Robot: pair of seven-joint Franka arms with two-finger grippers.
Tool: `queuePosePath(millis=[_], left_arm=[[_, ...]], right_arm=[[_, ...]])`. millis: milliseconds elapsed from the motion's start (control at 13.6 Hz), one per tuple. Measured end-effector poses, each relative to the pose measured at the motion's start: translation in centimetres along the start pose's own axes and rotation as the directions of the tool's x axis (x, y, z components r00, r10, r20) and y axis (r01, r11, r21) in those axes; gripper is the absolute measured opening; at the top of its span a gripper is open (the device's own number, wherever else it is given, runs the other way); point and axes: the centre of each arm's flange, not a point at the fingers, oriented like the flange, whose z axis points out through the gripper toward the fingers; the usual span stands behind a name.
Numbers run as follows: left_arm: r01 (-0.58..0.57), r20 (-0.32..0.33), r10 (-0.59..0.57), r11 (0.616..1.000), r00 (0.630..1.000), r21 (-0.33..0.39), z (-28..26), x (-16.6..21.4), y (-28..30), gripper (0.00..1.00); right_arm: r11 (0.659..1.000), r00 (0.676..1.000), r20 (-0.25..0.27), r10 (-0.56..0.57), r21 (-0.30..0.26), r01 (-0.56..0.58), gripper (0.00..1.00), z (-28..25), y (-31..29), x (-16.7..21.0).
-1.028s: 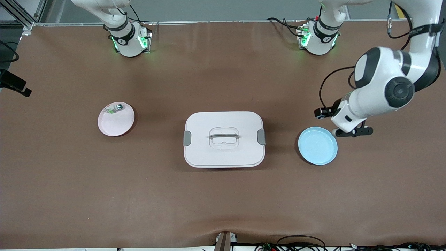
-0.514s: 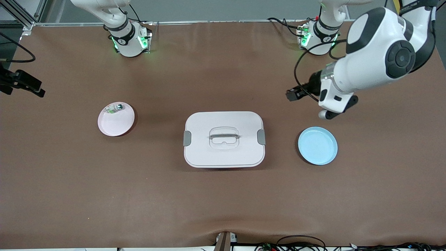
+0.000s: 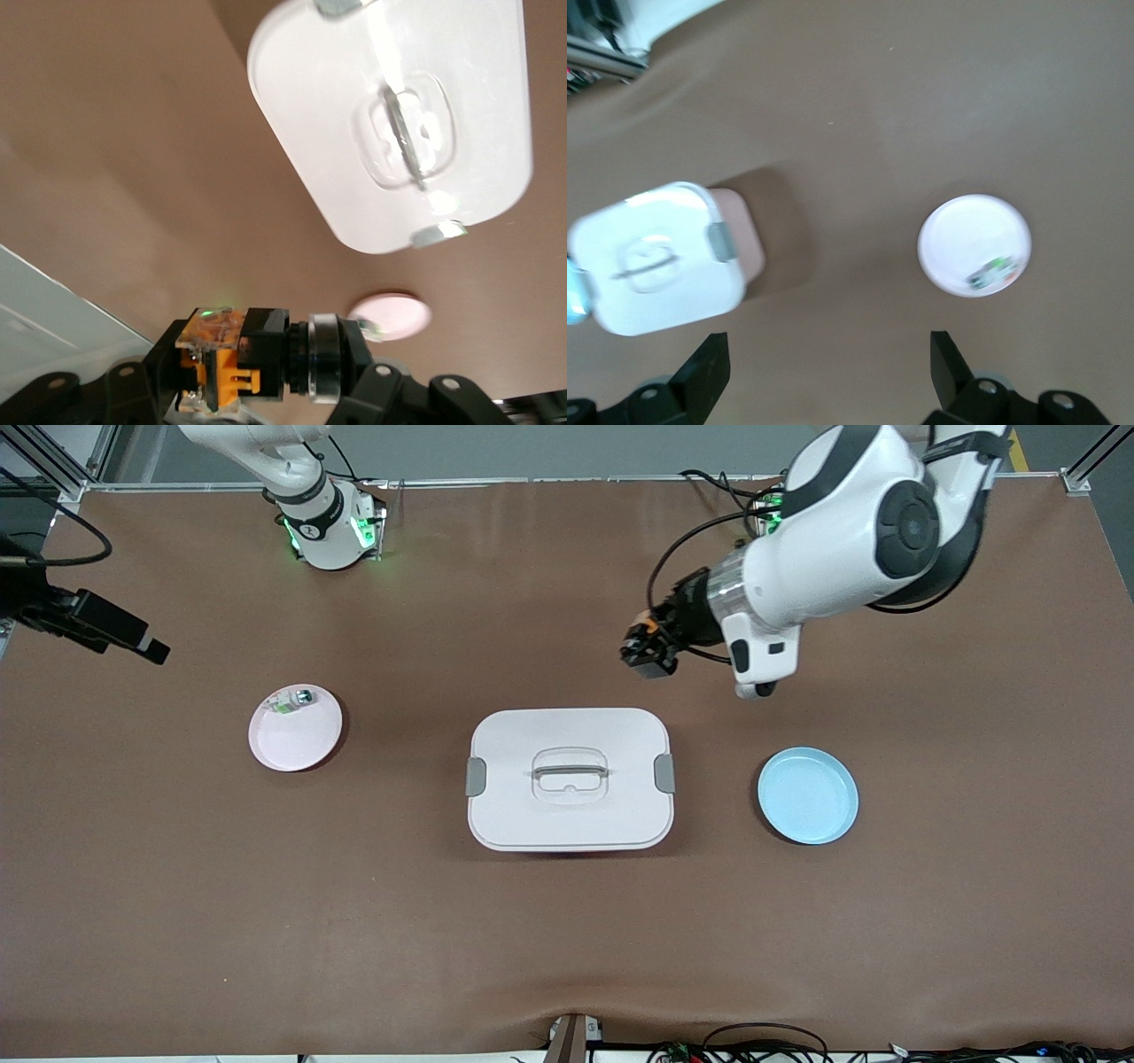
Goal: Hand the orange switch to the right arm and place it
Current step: 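Carry the switch over the box while the right gripper reaches toward it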
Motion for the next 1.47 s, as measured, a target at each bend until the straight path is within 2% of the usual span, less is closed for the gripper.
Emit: queuePosePath(millis=[147,294,514,734,1028,1248,1469], left_arm=[[0.132,0.038,-0.131,0.991,0.991,-0.038,1.0,-2.6,1.2,0.72],[0.248,0.095,-0.239,0.965,0.966,-0.092,1.6,-4.8,2.4,0.72],[0.342,0.172,-0.316,0.927,0.933,-0.156,3.5,-7.4,3.4,0.72],[0.379,0.223,-0.338,0.908,0.914,-0.180,6.4,-9.7,3.8,0.72],[0.359,0.248,-0.309,0.914,0.918,-0.190,9.7,-12.3,3.3,0.72],[0.353,0.260,-0.297,0.914,0.919,-0.202,10.7,-13.1,3.2,0.72],[0.353,0.258,-0.298,0.913,0.919,-0.204,10.9,-13.0,3.3,0.72]], right_arm=[[0.995,0.997,-0.012,0.077,0.064,-0.077,1.00,-1.2,-1.3,-1.4],[0.984,0.991,-0.033,0.132,0.123,-0.127,1.00,-1.1,-2.9,-3.1],[0.960,0.978,-0.045,0.203,0.204,-0.190,1.00,1.1,-5.2,-6.3],[0.949,0.974,-0.022,0.224,0.232,-0.213,1.00,3.6,-8.7,-9.7],[0.949,0.985,0.005,0.174,0.266,-0.169,1.00,6.9,-13.0,-12.6],[0.957,0.993,0.021,0.118,0.263,-0.120,1.00,9.7,-15.7,-14.0],[0.970,1.000,0.023,0.000,0.243,-0.006,1.00,12.2,-17.3,-14.5]])
